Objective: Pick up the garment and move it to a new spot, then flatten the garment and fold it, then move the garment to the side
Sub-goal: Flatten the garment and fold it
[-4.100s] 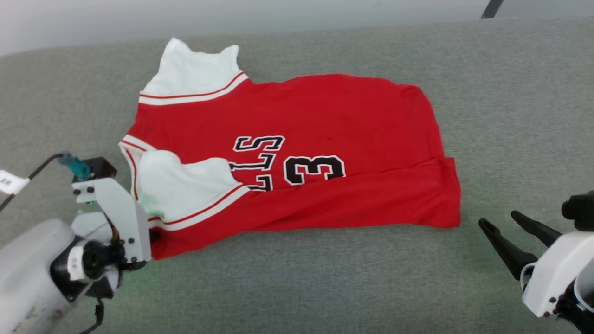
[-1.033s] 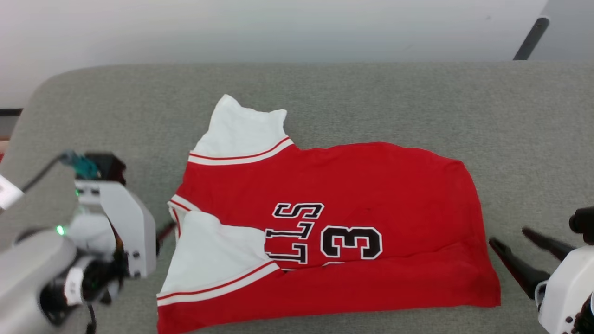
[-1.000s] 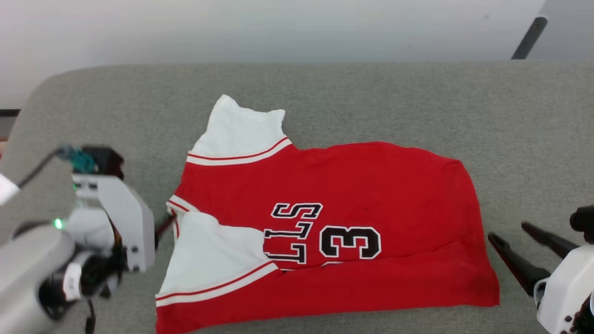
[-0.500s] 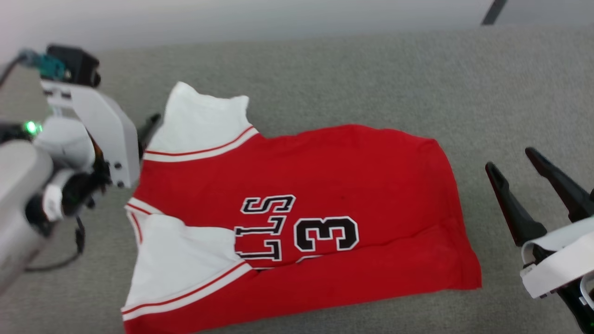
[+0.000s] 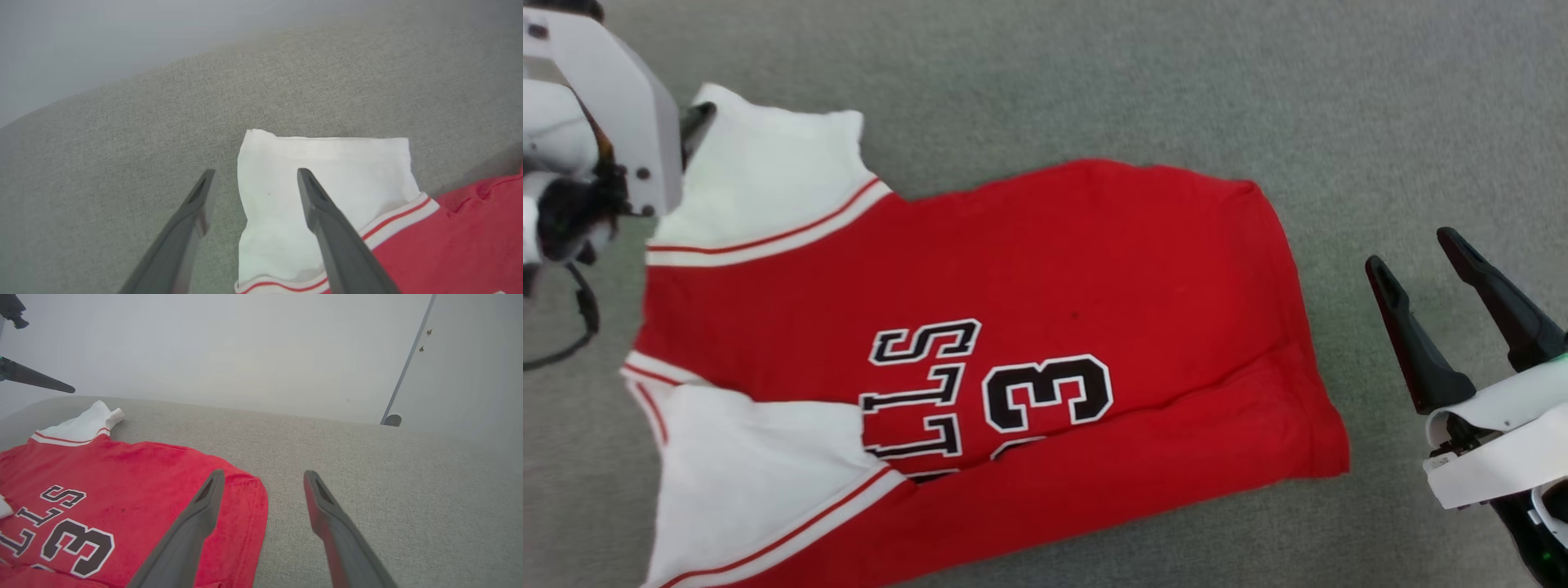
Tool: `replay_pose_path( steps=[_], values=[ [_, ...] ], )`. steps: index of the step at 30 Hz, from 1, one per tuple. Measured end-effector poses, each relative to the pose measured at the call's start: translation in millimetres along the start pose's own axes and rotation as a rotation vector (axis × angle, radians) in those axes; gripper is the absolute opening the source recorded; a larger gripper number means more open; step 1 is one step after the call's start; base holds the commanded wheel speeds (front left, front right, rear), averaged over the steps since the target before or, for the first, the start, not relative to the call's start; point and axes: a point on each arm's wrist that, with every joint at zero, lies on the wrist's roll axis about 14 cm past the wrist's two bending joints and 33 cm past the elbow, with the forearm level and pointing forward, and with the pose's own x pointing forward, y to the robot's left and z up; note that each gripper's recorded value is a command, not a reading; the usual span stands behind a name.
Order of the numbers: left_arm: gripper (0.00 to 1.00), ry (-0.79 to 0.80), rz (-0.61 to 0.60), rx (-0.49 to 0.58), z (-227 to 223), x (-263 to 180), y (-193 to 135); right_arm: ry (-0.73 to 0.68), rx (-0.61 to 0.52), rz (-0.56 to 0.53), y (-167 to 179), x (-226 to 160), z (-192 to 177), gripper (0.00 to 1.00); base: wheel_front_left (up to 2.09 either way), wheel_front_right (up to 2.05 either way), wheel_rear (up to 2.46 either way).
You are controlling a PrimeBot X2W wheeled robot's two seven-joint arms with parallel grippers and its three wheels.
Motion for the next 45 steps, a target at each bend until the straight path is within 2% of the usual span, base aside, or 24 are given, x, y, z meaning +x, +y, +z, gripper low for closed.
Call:
replay_pose_path(
  steps=[5,17,18,19,20,32,45],
  values=[
    [1.00,0.088,0.015,0.021,-14.8,30.7,7.2,0.039,0.017,-0.020,-7.4,2.7,-17.5,1.00,0.00,0.00,0.00],
    [1.00,0.226,0.032,-0.051,-39.3,65.8,12.7,0.087,0.029,-0.048,-19.3,3.1,-35.0,1.00,0.00,0.00,0.00],
    [0.89,0.233,0.027,-0.064,-40.6,66.6,11.7,0.088,0.031,-0.048,-19.2,3.6,-35.4,1.00,0.00,0.00,0.00],
    [0.29,0.240,0.020,-0.080,-41.5,67.2,10.3,0.088,0.034,-0.046,-19.0,4.4,-35.4,1.00,0.00,0.00,0.00],
    [0.00,0.243,0.010,-0.092,-41.7,67.5,8.6,0.089,0.041,-0.044,-18.8,5.2,-35.5,1.00,0.00,0.00,0.00],
    [0.00,0.227,-0.025,-0.131,-38.0,64.0,-1.6,0.179,0.088,0.013,-9.3,15.1,-41.7,1.00,0.00,0.00,0.00],
    [0.00,0.212,-0.051,-0.141,-40.7,58.6,-9.2,0.424,-0.002,0.144,0.6,64.2,-46.4,1.00,0.00,0.00,0.00]
  ],
)
